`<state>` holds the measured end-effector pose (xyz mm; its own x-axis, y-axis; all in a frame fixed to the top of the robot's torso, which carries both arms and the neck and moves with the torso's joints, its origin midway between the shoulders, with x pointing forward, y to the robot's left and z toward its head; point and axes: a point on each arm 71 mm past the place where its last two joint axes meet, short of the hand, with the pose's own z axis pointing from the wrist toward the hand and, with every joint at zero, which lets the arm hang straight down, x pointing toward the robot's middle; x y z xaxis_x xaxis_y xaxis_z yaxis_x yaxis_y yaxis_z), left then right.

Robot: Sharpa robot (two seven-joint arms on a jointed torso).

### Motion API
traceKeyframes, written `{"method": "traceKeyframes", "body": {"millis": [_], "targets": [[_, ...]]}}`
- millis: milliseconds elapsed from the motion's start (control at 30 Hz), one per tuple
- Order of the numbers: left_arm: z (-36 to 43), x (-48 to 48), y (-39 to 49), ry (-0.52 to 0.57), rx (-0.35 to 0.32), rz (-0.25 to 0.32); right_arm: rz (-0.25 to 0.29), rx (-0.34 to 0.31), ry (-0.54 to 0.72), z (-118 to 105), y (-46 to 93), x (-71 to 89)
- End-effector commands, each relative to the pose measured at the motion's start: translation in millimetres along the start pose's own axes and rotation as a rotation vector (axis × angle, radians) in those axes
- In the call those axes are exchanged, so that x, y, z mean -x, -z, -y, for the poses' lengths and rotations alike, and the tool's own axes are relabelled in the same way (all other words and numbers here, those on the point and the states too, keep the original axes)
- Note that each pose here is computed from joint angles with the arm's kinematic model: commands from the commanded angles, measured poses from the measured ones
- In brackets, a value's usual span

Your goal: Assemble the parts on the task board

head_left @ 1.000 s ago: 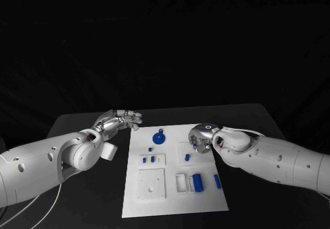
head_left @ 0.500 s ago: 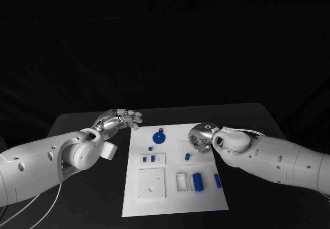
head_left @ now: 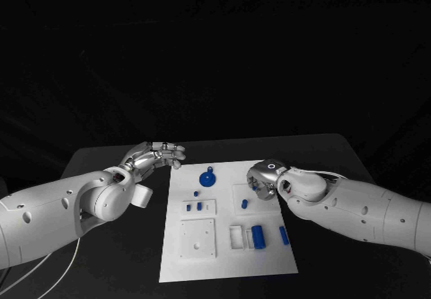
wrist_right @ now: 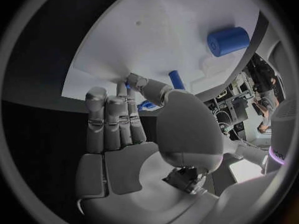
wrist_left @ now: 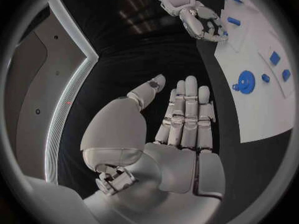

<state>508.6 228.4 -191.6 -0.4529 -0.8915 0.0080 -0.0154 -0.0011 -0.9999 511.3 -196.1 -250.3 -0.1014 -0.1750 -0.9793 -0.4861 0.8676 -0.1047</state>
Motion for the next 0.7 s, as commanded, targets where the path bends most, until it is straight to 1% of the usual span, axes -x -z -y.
{"method": "traceKeyframes", "body": {"millis": [33, 400, 533, 700], "targets": [[1.5, -1.7, -0.6, 0.012, -0.008, -0.012, 0.014, -0.022, 0.031, 1.9, 2.1, -2.8], [1.3, -0.3, -0.5, 0.009, -0.006, -0.006, 0.029, -0.023, 0.004, -0.7, 3.0, -1.1], [1.1, 2.4, -0.2, 0.007, -0.005, 0.002, 0.032, -0.024, -0.009, -0.9, 4.9, -0.5], [0.9, 3.5, 0.0, 0.008, -0.005, 0.005, 0.041, -0.026, -0.020, 0.2, 7.8, 1.6]]}}
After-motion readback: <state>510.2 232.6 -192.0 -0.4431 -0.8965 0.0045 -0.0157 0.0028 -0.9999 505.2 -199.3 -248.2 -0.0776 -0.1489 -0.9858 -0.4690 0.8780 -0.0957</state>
